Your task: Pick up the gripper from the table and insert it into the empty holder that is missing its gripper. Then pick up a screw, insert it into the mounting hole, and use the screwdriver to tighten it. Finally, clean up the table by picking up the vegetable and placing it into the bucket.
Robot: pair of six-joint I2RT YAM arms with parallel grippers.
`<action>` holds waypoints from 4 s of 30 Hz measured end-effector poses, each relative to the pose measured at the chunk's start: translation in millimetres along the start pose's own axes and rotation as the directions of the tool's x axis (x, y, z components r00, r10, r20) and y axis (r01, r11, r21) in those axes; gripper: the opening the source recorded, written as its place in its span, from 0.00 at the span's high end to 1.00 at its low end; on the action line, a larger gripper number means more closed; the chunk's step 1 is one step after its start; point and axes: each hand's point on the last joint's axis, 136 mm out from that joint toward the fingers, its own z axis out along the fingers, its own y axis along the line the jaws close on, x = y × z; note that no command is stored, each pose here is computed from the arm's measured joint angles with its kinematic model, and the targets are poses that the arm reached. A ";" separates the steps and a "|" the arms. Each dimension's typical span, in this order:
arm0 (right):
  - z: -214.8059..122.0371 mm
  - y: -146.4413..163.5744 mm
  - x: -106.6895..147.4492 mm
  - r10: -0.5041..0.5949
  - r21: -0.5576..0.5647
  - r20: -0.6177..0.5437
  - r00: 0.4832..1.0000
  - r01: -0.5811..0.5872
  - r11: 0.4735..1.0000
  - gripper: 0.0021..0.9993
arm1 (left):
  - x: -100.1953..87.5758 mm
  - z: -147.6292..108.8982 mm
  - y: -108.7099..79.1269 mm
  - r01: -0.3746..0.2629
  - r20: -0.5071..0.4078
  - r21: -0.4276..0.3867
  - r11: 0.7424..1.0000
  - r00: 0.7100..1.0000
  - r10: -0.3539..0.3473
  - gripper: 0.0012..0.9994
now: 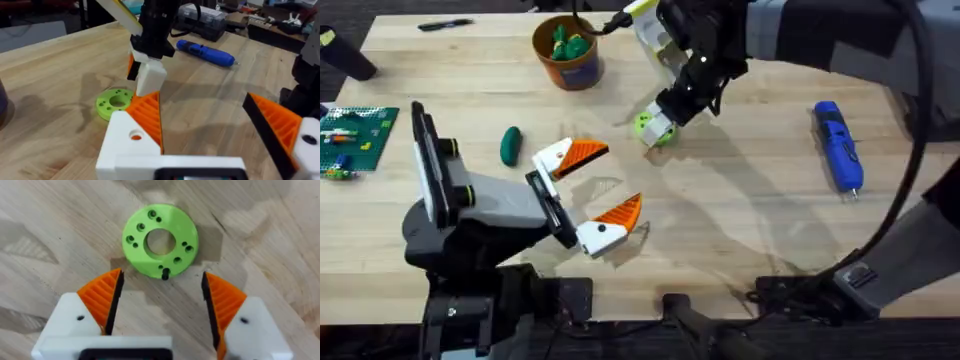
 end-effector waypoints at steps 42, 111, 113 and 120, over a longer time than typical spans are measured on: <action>17.7 -1.9 4.1 0.026 -0.012 -0.013 1.000 -0.027 1.000 0.56 | 0.0 0.0 0.0 0.000 0.000 0.000 1.000 1.000 0.000 0.01; -133.3 51.9 -38.1 -0.081 -0.045 0.079 0.994 0.085 0.995 1.00 | 0.0 0.0 0.0 0.000 0.000 0.000 1.000 1.000 0.000 0.01; -140.4 67.5 -39.9 -0.116 -0.054 0.087 0.989 0.121 0.991 1.00 | 0.0 0.0 0.0 0.000 0.000 0.000 1.000 1.000 0.000 0.01; -156.0 126.4 -39.3 -0.247 -0.087 0.111 0.963 0.257 0.962 1.00 | 0.0 0.0 0.0 0.000 0.000 0.000 1.000 1.000 0.000 0.01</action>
